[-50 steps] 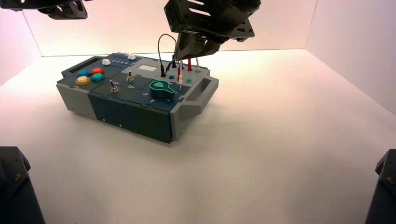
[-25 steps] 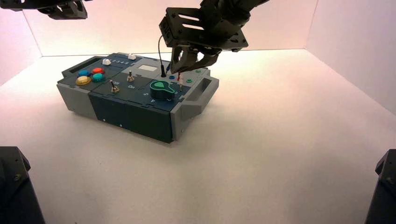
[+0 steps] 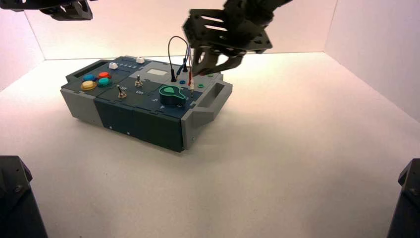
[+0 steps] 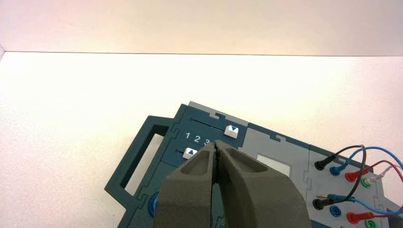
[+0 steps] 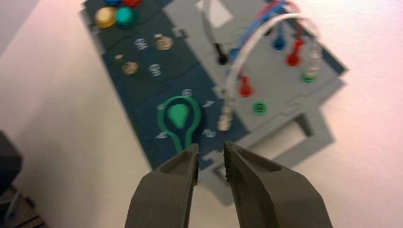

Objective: Insert the white wire.

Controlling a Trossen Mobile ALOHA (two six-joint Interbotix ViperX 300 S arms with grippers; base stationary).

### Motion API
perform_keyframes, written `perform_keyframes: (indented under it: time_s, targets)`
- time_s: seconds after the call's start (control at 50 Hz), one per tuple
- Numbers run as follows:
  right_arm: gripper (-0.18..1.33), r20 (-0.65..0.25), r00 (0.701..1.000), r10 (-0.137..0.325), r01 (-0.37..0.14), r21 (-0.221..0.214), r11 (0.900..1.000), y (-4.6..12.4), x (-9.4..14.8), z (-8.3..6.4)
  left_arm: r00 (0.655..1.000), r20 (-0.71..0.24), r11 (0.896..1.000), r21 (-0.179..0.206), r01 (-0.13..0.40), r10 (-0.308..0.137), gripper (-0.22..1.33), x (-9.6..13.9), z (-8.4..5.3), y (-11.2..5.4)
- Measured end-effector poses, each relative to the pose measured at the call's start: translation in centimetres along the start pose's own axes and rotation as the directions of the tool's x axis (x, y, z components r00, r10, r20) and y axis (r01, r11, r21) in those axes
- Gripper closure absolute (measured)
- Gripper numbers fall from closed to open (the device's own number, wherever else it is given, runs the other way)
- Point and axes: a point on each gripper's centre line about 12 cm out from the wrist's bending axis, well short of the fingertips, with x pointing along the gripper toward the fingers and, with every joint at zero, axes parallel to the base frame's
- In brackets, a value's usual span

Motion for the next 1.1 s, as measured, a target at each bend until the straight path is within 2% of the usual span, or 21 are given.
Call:
perform_keyframes:
  time_s: [0.18,0.28,0.52,0.98,1.1]
  targets:
    - [0.5,-0.005,1.0,-0.007,0.007,-0.002,1.0,-0.3,0.1,0.0,1.0,0.0,1.0,0.002,0.0,0.0,1.28,0.0,0.0,0.0]
    - [0.43,-0.026,1.0,-0.008,0.008,-0.005,1.0,-0.3,0.8,0.0,1.0,-0.002,1.0,0.002,0.0,0.0,1.27,0.0,-0.1,0.0]
    - [0.43,-0.076,0.997,-0.007,0.007,-0.004,1.0,-0.2,2.4,0.2,1.0,-0.002,1.0,0.0,0.0,0.0,1.27,0.0,-0.1,0.0]
    - [0.43,-0.081,0.997,-0.002,0.001,-0.014,0.9999,0.1,3.2,1.0,1.0,-0.002,1.0,0.0,0.0,0.0,1.28,0.0,-0.1,0.0]
    - [0.43,-0.075,0.997,-0.001,-0.001,-0.029,0.9996,0.3,3.3,1.4,1.0,0.0,1.0,0.002,0.0,0.0,1.28,0.0,0.0,0.0]
